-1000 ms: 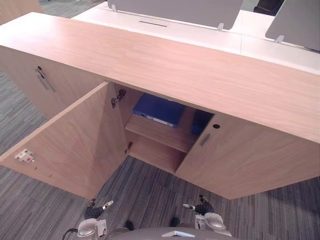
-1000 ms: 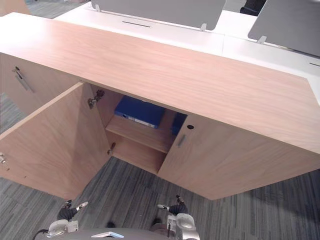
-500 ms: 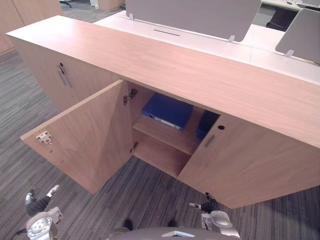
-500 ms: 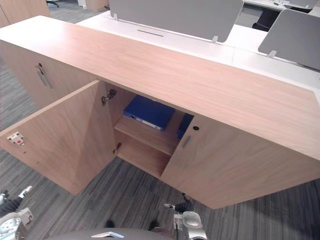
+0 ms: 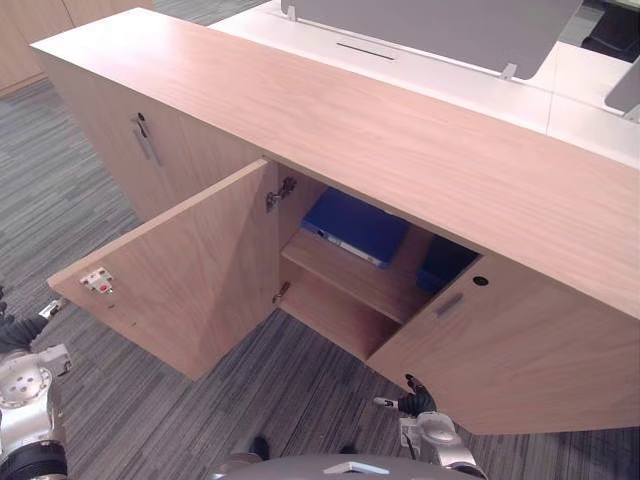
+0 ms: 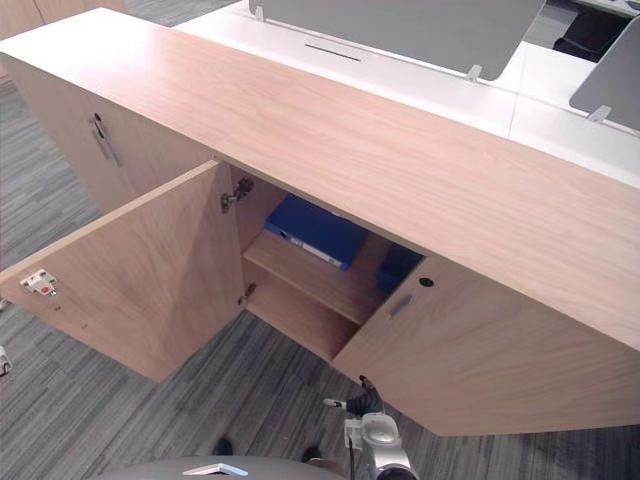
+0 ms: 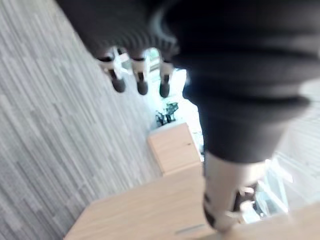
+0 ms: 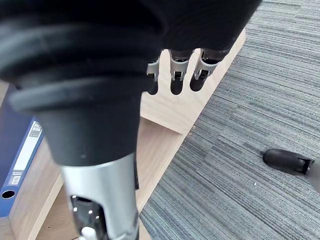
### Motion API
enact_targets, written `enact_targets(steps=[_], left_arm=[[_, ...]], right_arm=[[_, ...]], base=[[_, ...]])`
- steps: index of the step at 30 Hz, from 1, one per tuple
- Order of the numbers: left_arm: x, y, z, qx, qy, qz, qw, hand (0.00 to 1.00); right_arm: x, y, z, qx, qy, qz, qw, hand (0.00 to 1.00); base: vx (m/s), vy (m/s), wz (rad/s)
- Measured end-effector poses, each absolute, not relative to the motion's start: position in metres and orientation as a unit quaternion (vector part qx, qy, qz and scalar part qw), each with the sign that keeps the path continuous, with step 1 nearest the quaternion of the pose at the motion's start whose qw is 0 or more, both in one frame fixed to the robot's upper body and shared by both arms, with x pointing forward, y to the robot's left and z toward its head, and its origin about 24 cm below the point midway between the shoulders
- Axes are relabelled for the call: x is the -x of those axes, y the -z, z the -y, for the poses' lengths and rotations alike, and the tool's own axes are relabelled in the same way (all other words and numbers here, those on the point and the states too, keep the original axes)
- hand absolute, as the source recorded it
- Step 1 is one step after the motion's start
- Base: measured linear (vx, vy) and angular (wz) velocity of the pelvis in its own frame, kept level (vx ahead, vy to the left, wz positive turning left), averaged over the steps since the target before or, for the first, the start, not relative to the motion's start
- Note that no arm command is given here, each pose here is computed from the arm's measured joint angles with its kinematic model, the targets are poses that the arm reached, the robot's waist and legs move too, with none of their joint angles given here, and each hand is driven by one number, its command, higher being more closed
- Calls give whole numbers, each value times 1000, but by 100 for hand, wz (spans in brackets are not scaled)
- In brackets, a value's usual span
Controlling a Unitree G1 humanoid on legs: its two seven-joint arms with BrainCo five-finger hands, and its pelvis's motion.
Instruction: Walk over to the cabinet, pick up the folder, carry it to the office cabinet, place the folder inside the office cabinet, then close the office cabinet door
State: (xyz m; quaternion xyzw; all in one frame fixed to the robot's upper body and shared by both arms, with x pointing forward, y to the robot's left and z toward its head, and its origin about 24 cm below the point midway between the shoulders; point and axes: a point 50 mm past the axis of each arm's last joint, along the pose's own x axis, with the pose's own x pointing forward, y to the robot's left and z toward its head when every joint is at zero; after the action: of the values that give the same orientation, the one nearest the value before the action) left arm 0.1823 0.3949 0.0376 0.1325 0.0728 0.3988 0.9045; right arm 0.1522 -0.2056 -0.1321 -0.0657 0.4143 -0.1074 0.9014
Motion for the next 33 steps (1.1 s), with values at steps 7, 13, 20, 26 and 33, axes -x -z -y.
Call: enact_targets(steps=[7,13,20,26,33], left_arm=[[-194,-42,-380,-144,-345,-60,926,0],[-202,-22,-343,-112,-282,-68,950,0],[-194,-2,-327,-100,-256,-101,956,0],[-187,11,-321,-92,-250,-129,955,0],[-176,31,-304,-72,-232,-165,956,0]], right_arm=[[-138,137,206,65,110,-431,893,0],[-133,139,207,64,110,-438,890,0],[-130,140,206,62,108,-444,888,0],[-136,138,205,59,101,-436,892,0],[-135,139,204,59,101,-437,892,0]], base=[[-118,-5,-8],[-125,-10,-11],[18,11,2],[59,17,-7],[-35,-5,-3]])
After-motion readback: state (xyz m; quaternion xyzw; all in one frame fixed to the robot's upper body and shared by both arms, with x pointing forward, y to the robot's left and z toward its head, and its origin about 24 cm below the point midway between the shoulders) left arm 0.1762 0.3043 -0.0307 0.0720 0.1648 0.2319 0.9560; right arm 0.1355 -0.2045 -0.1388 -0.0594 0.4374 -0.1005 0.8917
